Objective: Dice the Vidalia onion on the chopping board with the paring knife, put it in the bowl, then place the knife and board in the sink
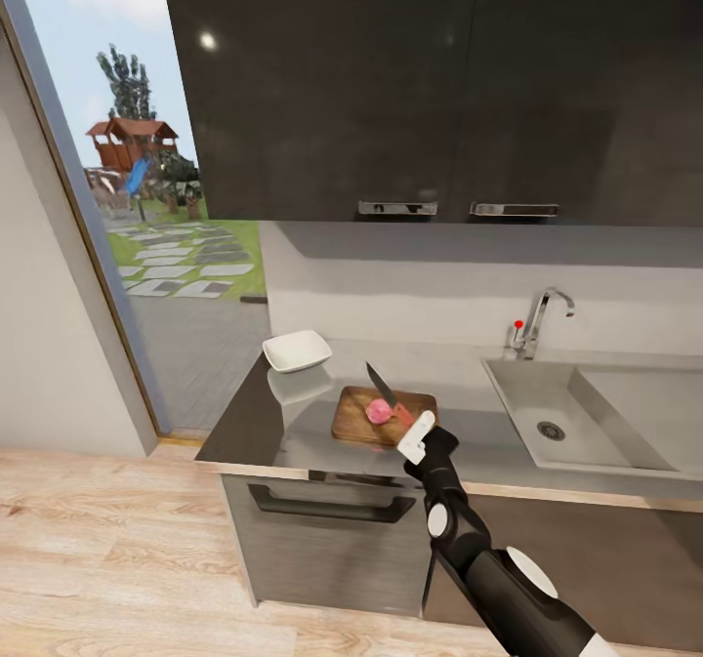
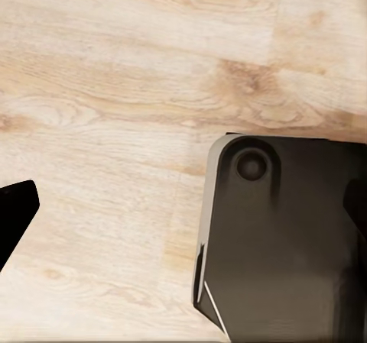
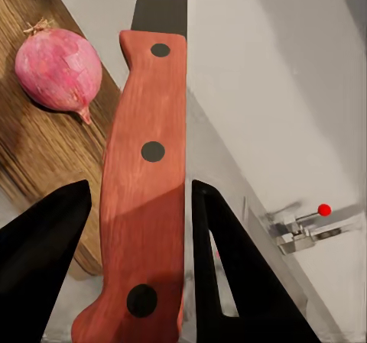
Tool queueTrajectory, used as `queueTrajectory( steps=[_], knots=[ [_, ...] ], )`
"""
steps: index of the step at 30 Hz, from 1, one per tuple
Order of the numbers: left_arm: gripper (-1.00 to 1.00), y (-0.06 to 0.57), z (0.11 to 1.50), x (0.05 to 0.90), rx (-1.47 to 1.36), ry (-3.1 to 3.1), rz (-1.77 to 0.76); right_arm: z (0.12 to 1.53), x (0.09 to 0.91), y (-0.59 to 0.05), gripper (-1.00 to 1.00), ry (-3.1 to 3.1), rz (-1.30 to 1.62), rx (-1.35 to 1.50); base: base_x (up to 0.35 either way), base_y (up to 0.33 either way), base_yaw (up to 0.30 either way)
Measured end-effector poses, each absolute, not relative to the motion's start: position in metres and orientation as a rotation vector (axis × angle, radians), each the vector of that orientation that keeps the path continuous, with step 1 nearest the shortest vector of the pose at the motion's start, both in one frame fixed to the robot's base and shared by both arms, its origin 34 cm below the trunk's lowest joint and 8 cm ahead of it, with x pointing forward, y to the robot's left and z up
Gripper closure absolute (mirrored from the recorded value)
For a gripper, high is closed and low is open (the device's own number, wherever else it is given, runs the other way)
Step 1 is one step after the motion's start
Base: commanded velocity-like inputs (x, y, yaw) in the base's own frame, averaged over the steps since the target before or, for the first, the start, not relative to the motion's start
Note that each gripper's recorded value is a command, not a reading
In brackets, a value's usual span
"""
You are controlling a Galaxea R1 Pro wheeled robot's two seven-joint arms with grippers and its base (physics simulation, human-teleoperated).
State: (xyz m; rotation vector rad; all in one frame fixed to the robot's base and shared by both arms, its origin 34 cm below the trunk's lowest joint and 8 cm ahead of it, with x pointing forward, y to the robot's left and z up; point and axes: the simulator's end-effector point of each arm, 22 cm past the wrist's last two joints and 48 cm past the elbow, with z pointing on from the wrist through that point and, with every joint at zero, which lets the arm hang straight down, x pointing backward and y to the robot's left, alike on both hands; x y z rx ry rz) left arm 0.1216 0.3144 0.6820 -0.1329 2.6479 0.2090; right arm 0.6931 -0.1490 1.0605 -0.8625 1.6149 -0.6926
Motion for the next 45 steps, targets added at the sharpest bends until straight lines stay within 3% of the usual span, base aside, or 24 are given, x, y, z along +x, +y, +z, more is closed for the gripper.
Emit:
queueTrajectory(
  steps=[5, 24, 45],
  knots=[
    [-1.0, 0.315, 0.682, 0.12, -0.13, 2.652, 0.209, 1.058, 0.69, -0.166, 1.0, 1.683, -0.772, -0.853, 0.0, 0.0, 0.0],
    [-1.0, 0.315, 0.681, 0.116, -0.131, 2.66, 0.209, 1.053, 0.687, -0.135, 1.0, 1.64, -0.819, -1.028, 0.0, 0.0, 0.0],
    [-1.0, 0.315, 0.68, 0.114, -0.129, 2.664, 0.209, 1.056, 0.696, -0.17, 1.0, 1.701, -0.836, -0.943, 0.027, 0.0, 0.0]
  ],
)
